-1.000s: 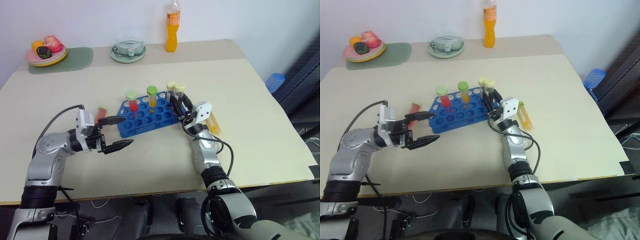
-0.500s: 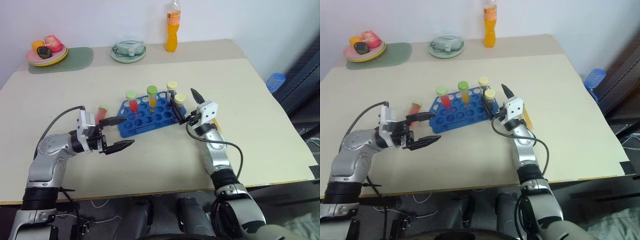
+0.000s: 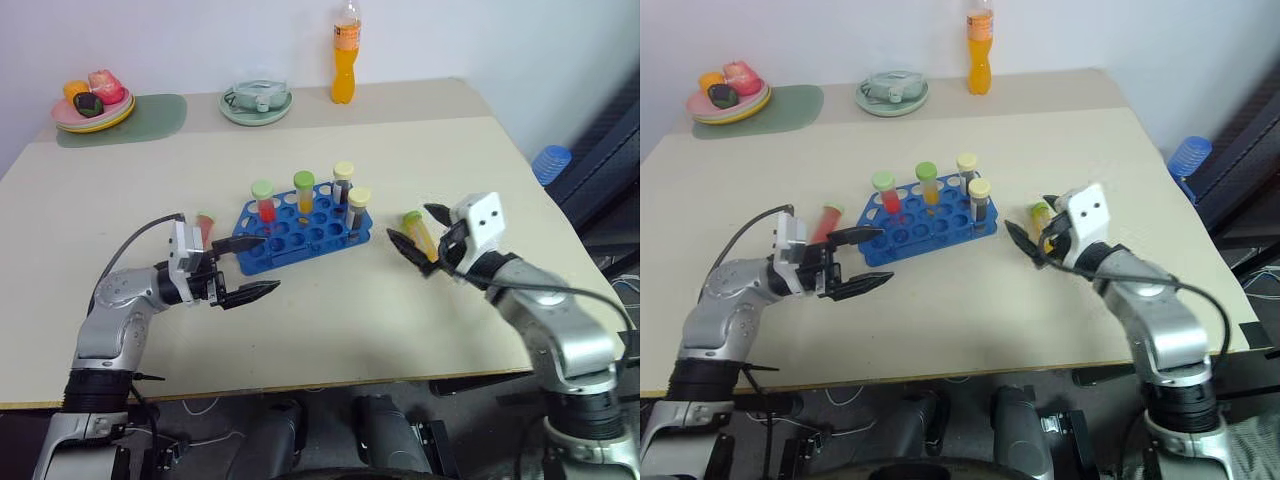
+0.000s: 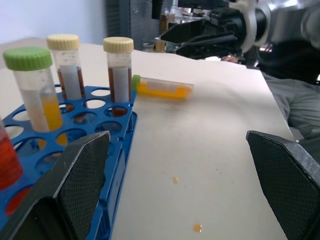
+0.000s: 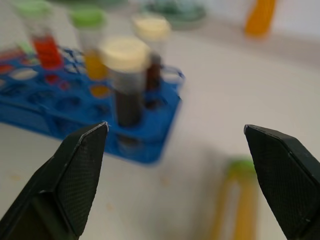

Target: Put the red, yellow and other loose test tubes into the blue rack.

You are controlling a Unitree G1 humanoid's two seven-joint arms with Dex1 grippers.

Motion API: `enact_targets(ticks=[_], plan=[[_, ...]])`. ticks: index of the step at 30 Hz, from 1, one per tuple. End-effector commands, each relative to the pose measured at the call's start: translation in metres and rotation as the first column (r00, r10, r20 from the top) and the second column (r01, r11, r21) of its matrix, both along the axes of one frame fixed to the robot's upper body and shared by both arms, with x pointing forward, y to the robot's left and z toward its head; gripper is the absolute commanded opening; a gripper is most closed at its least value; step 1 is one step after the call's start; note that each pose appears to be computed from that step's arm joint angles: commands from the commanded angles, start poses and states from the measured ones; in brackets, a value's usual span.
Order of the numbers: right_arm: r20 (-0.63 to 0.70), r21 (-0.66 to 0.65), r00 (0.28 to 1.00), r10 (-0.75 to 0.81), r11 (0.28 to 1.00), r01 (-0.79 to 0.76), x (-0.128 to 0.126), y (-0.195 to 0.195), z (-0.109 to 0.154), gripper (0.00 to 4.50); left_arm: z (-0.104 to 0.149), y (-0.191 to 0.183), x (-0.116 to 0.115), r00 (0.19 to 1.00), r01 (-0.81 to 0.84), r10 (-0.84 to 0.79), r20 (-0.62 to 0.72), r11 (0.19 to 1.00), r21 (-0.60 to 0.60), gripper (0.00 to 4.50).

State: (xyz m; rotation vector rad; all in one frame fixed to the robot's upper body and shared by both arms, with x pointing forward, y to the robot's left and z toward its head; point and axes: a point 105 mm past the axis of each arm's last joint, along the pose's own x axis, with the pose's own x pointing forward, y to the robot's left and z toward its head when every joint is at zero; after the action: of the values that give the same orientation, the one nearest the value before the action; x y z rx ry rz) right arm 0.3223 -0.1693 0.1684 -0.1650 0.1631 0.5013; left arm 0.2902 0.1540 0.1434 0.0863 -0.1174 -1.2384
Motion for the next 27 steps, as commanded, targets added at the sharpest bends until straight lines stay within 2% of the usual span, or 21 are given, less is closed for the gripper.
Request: enact_targets(ticks=[1, 5, 8, 17, 27], plan=[[-0.164, 0.000, 0.980, -0.117, 0.993, 0.119, 0.009, -0.018, 0.009, 4.47, 0.007, -0.003, 0.001, 0.999, 0.030, -0.030, 0.036, 1.000, 0.002, 4.50], [-0.345, -0.066, 0.907, -0.243, 0.970, 0.235, 0.026, -0.033, 0.006, 4.47, 0.006, -0.004, 0.002, 0.997, 0.061, -0.062, 0.034, 0.998, 0.021, 4.50], [-0.420, -0.124, 0.865, -0.274, 0.962, 0.244, 0.035, -0.037, 0.002, 4.47, 0.006, -0.004, 0.003, 0.997, 0.071, -0.072, 0.038, 0.997, 0.024, 4.50], [-0.529, -0.179, 0.814, -0.239, 0.969, 0.168, 0.052, -0.028, -0.005, 4.47, 0.003, -0.007, -0.002, 0.996, 0.080, -0.081, 0.036, 0.997, 0.018, 4.50], [-0.583, -0.212, 0.784, -0.216, 0.971, 0.109, 0.077, -0.024, -0.006, 4.47, 0.001, -0.007, -0.007, 0.998, 0.062, -0.062, 0.026, 0.998, 0.011, 4.50]])
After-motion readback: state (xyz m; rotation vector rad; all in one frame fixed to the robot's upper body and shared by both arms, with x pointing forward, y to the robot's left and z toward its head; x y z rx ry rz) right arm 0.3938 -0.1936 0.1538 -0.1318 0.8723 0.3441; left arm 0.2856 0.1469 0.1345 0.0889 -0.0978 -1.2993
